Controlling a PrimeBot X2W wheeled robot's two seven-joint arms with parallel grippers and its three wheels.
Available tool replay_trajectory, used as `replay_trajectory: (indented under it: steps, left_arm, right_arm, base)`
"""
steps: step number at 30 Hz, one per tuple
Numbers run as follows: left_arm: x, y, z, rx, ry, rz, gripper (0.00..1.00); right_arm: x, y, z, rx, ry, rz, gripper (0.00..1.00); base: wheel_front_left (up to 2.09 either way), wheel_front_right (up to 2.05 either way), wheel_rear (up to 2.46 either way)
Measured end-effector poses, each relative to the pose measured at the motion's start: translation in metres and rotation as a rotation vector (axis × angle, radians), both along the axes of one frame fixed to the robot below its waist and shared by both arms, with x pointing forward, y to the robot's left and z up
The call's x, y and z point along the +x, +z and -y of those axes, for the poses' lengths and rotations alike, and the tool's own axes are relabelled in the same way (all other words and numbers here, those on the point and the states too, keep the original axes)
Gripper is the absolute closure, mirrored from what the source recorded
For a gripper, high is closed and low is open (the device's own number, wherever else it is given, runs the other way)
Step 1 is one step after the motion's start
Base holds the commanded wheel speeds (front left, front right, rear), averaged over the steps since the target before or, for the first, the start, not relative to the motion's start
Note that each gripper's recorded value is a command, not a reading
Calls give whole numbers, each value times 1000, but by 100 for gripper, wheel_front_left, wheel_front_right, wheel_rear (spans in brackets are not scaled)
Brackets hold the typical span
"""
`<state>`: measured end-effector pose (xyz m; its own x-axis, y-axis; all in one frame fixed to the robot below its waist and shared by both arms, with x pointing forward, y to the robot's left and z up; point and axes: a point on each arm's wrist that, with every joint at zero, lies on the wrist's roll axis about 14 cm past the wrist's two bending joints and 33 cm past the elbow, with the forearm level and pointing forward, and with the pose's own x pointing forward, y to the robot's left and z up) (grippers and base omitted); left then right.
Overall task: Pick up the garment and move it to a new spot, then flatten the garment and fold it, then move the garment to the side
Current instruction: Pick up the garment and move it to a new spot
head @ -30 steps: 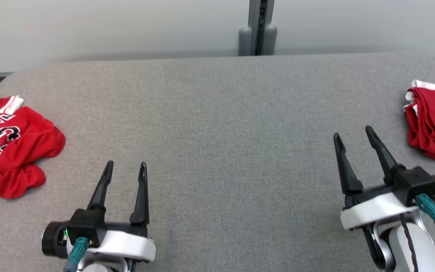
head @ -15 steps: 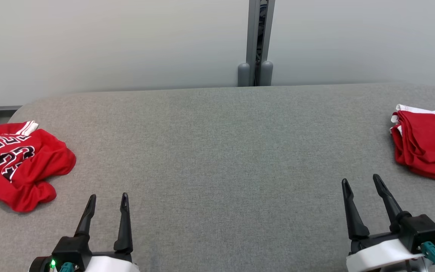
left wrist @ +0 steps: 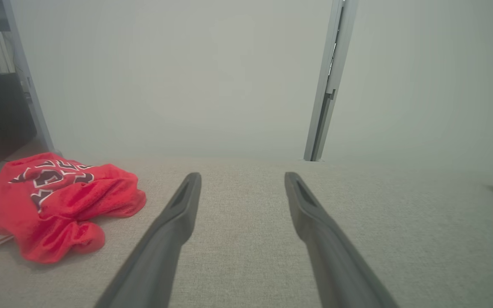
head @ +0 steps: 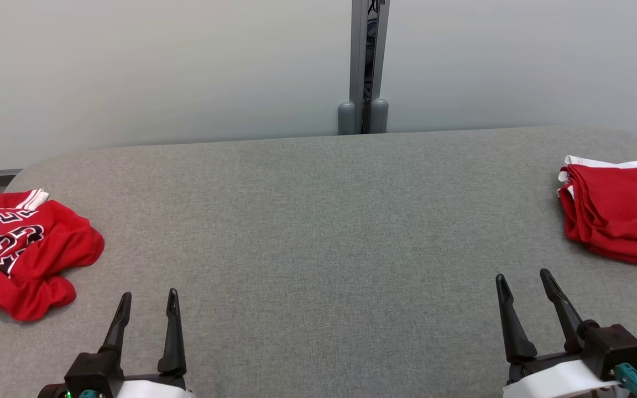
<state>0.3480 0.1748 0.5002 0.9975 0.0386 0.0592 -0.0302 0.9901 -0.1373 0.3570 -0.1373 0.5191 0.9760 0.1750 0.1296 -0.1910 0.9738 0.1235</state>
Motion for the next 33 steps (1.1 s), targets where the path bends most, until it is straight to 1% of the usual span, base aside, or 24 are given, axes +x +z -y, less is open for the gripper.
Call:
replay_trajectory:
  steps: [6, 11, 20, 31, 33]
  left_arm:
    - [-2, 0, 3, 1, -8, 0, 0]
    - [-8, 1, -2, 10, 11, 5, 0]
    - [-25, 7, -38, 3, 134, 23, 0]
    - [-59, 10, -84, -12, 313, 33, 0]
    - [-63, 10, -87, -12, 327, 33, 0]
  right_arm:
    - [-2, 0, -3, 3, 9, -2, 0]
    - [-3, -7, -17, 15, 53, -24, 0]
    - [5, -10, -53, 24, 159, -37, 0]
    - [13, -12, -115, 25, 349, -46, 0]
    - [13, -11, -121, 25, 367, -45, 0]
  base:
    - [0, 0, 0]
    - [0, 0, 0]
    - [0, 0, 0]
    - [0, 0, 0]
    - [0, 0, 0]
